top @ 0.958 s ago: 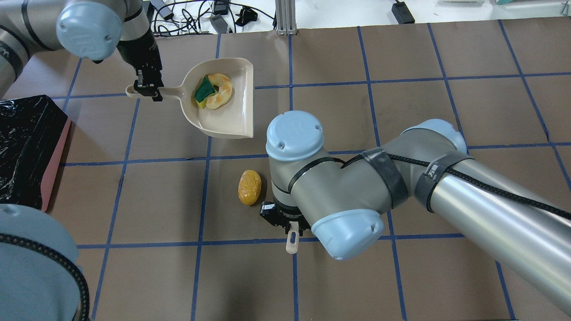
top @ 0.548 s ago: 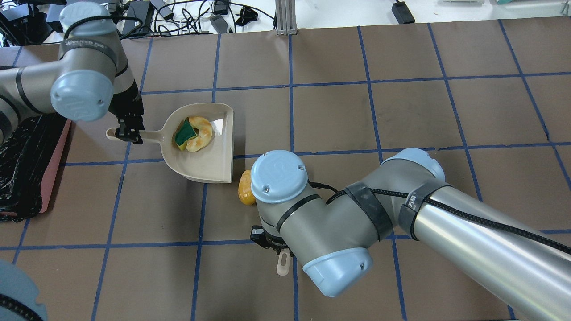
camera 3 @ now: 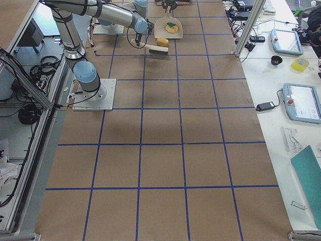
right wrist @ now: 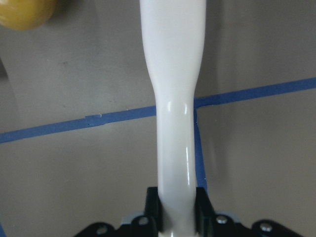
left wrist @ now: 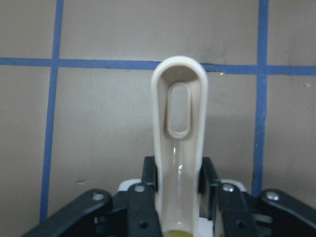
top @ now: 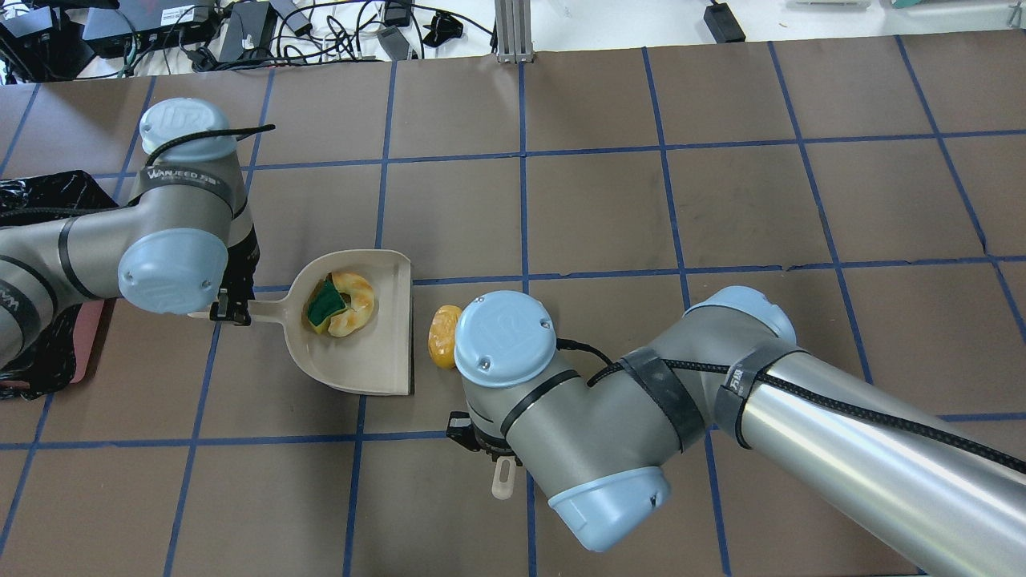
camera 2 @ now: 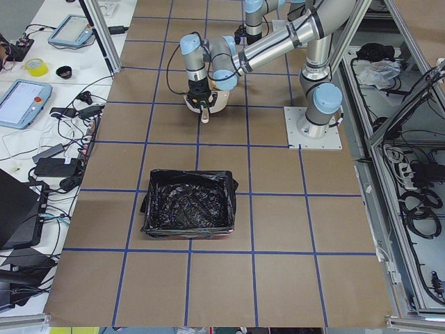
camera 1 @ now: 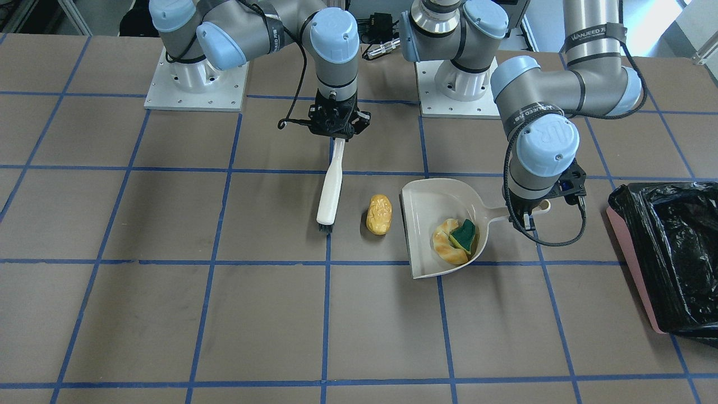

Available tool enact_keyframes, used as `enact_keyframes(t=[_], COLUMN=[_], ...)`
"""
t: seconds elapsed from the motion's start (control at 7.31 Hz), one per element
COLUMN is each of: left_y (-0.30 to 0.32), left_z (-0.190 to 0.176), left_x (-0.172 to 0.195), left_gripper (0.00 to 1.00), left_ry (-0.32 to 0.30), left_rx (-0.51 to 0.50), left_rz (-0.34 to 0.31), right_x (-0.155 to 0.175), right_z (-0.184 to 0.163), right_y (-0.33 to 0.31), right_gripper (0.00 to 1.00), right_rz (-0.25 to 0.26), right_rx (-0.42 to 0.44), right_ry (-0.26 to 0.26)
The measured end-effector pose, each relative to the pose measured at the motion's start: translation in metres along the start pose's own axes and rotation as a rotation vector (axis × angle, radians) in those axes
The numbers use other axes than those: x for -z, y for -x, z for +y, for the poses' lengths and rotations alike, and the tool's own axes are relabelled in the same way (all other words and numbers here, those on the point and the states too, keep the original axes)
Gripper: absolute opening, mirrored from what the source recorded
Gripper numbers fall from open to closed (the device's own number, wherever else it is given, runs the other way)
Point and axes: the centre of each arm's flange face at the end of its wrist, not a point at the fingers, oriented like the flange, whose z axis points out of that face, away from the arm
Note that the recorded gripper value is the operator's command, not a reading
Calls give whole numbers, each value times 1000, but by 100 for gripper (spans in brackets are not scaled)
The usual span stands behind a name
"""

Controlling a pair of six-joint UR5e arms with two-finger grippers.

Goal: Sweep and dump trash into bin
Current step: 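Sweep the yellow potato toy into the dustpan with the brush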

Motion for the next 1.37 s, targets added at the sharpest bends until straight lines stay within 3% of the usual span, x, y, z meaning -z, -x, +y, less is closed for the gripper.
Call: enact_keyframes(t=[0.82, 1.1, 1.37], left_y=[25, 26, 25], left_z=[71, 85, 98], left_x=[20, 22, 21], left_gripper=[0, 0, 0], left_ry=[-32, -20, 33], left_rx=[50, 51, 53], left_rz=[62, 64, 60], right_x=[-3, -10, -12], right_z=[-8, -9, -10], right_y=[32, 62, 90], right_gripper=[0, 0, 0], right_rz=[-15, -27, -52], right_rx=[14, 22, 11], right_ry=[-15, -27, -40])
